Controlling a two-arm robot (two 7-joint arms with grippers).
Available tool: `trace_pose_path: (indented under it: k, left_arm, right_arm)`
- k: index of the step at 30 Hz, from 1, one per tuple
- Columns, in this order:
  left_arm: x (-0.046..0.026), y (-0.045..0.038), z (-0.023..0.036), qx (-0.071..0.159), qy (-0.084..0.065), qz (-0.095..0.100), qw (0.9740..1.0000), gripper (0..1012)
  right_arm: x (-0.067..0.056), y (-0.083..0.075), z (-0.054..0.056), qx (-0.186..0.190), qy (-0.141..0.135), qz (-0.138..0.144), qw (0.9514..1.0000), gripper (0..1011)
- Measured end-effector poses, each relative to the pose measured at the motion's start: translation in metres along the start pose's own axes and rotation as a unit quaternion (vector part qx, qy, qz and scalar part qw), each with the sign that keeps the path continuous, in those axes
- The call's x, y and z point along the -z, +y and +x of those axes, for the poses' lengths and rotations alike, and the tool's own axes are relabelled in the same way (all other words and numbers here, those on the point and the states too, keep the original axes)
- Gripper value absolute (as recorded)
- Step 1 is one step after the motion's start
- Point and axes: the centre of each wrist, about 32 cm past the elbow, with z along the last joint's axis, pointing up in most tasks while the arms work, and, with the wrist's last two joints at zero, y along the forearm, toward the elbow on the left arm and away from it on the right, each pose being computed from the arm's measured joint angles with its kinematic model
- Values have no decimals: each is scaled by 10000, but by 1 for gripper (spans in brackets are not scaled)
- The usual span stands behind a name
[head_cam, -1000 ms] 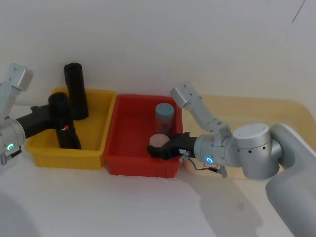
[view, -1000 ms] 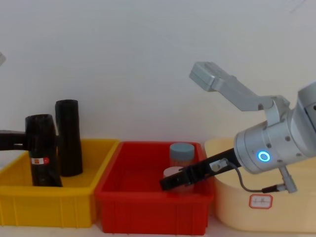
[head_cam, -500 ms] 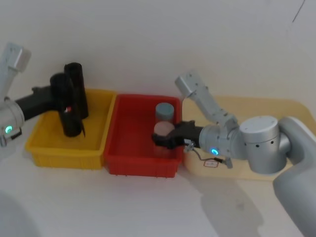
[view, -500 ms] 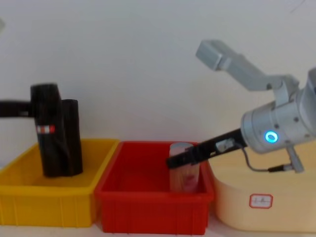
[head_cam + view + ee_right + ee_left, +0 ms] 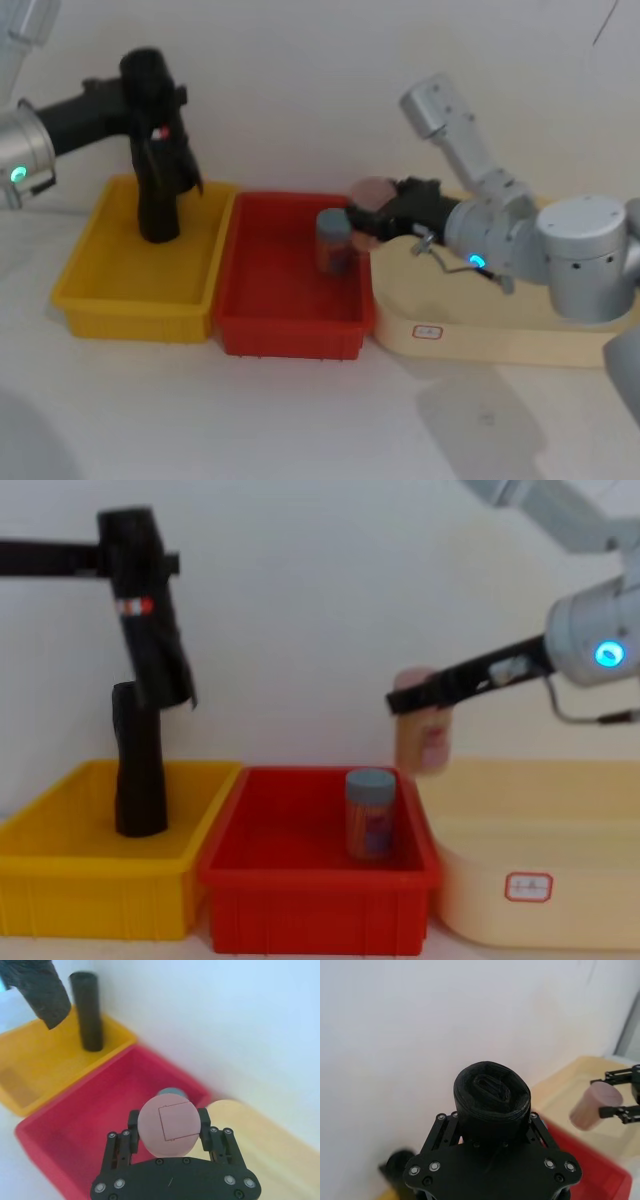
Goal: Pick up the garbage bag with the one hand and transfer it to the other hand.
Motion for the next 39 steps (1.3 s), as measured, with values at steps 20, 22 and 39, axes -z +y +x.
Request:
trace_pose_path:
  k: [20,22,39]
  left_arm:
    - [-354,-635,109,1225,-223,-503,9909,391]
    - [-356,-693,113,1323,-211,-497,9897,391]
    - [-334,-926,101,1761,-205,-399,9833,391]
  right_arm:
    - [-240,-531,388,1586,-263,65,9870,665]
    - [-233,-569,450,1743,-248,-14,9844,664]
    - [43,-549,972,2361,196,-936,9670,665]
